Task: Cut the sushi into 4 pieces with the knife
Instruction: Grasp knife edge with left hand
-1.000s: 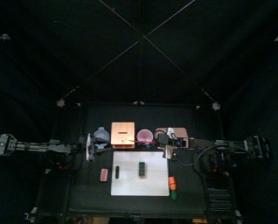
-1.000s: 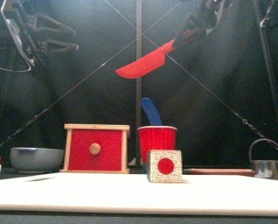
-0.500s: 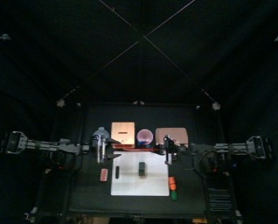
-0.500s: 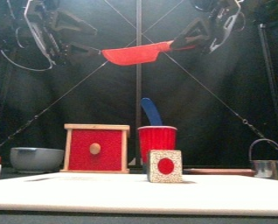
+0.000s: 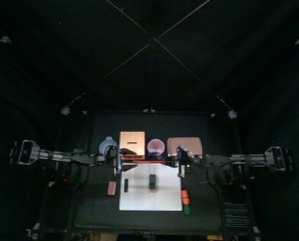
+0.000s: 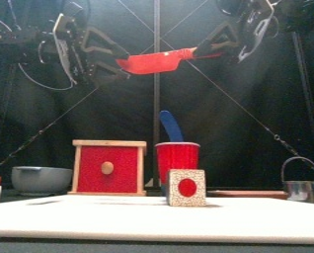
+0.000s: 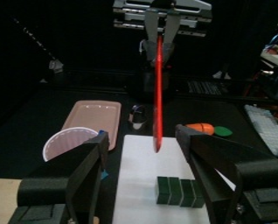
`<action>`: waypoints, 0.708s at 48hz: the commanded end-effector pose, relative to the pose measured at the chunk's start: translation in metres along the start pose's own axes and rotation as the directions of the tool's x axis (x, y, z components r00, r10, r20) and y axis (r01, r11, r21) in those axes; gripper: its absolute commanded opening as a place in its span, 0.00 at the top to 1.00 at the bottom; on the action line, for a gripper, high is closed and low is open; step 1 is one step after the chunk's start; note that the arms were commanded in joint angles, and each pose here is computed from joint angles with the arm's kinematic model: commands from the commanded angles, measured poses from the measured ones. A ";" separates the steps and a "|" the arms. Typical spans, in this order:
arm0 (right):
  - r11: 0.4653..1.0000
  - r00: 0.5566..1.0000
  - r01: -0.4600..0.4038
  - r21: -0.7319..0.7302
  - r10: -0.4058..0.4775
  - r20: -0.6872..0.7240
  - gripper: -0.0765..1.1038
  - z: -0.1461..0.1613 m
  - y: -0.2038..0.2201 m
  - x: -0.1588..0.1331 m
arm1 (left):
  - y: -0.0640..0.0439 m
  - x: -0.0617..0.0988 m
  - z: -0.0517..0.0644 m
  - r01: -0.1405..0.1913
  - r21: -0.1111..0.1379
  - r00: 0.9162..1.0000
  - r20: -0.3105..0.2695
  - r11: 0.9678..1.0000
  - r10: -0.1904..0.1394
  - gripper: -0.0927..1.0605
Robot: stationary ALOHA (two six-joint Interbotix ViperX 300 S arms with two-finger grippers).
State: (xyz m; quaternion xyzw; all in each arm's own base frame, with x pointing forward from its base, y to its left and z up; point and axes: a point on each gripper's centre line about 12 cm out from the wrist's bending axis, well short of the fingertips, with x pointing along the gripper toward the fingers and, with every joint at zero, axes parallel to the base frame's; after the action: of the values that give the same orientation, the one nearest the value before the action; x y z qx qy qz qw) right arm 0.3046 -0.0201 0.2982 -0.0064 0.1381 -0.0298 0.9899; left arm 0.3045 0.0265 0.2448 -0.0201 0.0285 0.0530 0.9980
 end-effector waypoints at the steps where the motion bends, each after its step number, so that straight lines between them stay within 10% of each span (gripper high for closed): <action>1: 1.000 0.999 0.003 0.003 -0.003 0.033 0.85 0.009 -0.001 -0.004 | 0.003 0.006 0.011 -0.012 -0.002 0.999 0.039 1.000 0.012 0.15; 21: 1.000 1.000 0.004 0.006 -0.004 0.024 0.85 0.006 -0.002 -0.002 | 0.003 0.008 0.010 -0.010 0.009 0.999 0.037 1.000 0.010 0.57; 34: 0.999 0.998 -0.005 0.031 0.007 -0.058 0.85 -0.017 0.002 0.014 | -0.005 0.015 -0.003 0.042 0.076 0.999 0.026 0.996 -0.044 0.78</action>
State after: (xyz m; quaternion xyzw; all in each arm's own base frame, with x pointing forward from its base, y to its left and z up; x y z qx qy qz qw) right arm 0.3071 -0.0218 0.2783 0.0093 0.1664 -0.0343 0.9854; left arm 0.3124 0.0252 0.2341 0.0097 0.0365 0.0379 0.9986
